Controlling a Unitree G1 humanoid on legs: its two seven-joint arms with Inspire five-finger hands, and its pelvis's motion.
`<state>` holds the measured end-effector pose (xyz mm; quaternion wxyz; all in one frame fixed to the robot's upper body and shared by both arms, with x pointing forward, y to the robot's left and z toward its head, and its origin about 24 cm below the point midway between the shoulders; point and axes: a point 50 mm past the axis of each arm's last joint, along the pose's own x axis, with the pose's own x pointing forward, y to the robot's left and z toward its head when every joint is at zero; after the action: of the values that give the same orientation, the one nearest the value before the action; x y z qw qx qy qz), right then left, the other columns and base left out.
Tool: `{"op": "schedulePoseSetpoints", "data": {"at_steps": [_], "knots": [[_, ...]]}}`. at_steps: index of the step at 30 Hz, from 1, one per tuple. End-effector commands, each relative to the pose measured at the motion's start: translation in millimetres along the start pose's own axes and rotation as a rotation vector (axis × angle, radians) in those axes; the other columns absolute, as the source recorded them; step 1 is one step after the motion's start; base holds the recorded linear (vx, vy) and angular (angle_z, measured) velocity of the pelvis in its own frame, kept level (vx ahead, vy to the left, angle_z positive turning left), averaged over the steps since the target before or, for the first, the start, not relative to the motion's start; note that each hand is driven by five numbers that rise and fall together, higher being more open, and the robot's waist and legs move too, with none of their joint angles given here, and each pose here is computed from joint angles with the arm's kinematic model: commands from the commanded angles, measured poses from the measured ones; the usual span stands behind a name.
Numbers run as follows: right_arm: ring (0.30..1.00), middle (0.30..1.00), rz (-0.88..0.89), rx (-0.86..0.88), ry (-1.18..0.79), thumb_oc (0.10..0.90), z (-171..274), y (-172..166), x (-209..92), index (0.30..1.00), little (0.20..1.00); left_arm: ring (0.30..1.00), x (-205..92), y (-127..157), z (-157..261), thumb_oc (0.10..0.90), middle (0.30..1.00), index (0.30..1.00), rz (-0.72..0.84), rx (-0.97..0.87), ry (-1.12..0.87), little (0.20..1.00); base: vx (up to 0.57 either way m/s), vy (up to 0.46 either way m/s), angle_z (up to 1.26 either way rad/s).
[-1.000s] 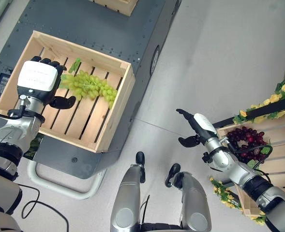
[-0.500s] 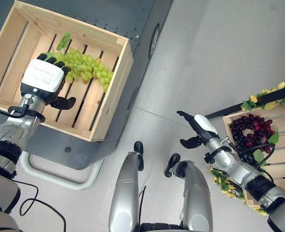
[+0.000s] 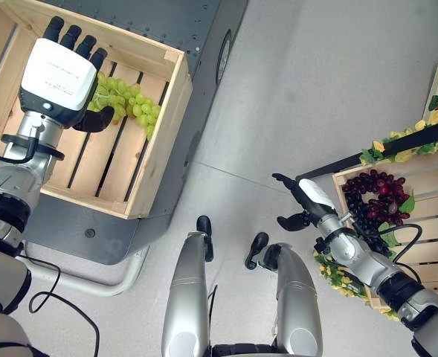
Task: Pick up the fruits from the basket on one side to the basket on the other side
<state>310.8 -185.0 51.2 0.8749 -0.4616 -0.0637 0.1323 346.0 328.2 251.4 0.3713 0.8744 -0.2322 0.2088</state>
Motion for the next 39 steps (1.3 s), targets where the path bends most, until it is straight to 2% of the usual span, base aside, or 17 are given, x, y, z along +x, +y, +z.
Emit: {"op": "schedulePoseSetpoints", "data": {"at_steps": [1, 12, 18, 29, 39], "knots": [[0.900, 0.900, -0.100, 0.040, -0.108, 0.800, 18.8, -23.5, 4.9, 0.900, 0.900, 0.900, 21.5, 40.1, -59.3, 0.800, 0.900, 0.900, 0.118, 0.147, 0.146, 0.900, 0.00, 0.000, 0.00], [0.900, 0.900, -0.109, 0.048, -0.076, 0.800, 13.8, -27.4, 1.3, 0.900, 0.900, 0.900, 17.0, 20.9, -40.7, 0.800, 0.900, 0.900, -0.063, 0.088, 0.027, 0.900, 0.01, 0.039, -0.01], [0.900, 0.900, -0.111, 0.048, -0.074, 0.800, 12.6, -30.2, -0.5, 0.900, 0.900, 0.900, 14.9, 14.3, -40.1, 0.800, 0.900, 0.900, -0.161, 0.065, 0.032, 0.900, 0.00, 0.035, 0.01], [0.900, 0.900, -0.122, 0.038, -0.074, 0.800, 10.1, -36.8, -2.9, 0.900, 0.900, 0.900, 30.1, 26.8, -42.6, 0.800, 0.900, 0.900, -0.080, 0.127, 0.051, 0.900, -0.01, 0.035, -0.01], [0.900, 0.900, -0.121, 0.038, -0.060, 0.800, 7.2, -37.6, -6.2, 0.900, 0.900, 0.900, 31.8, 25.8, -43.6, 0.800, 0.900, 0.900, -0.094, 0.148, 0.062, 0.900, 0.00, 0.012, 0.00]]}}
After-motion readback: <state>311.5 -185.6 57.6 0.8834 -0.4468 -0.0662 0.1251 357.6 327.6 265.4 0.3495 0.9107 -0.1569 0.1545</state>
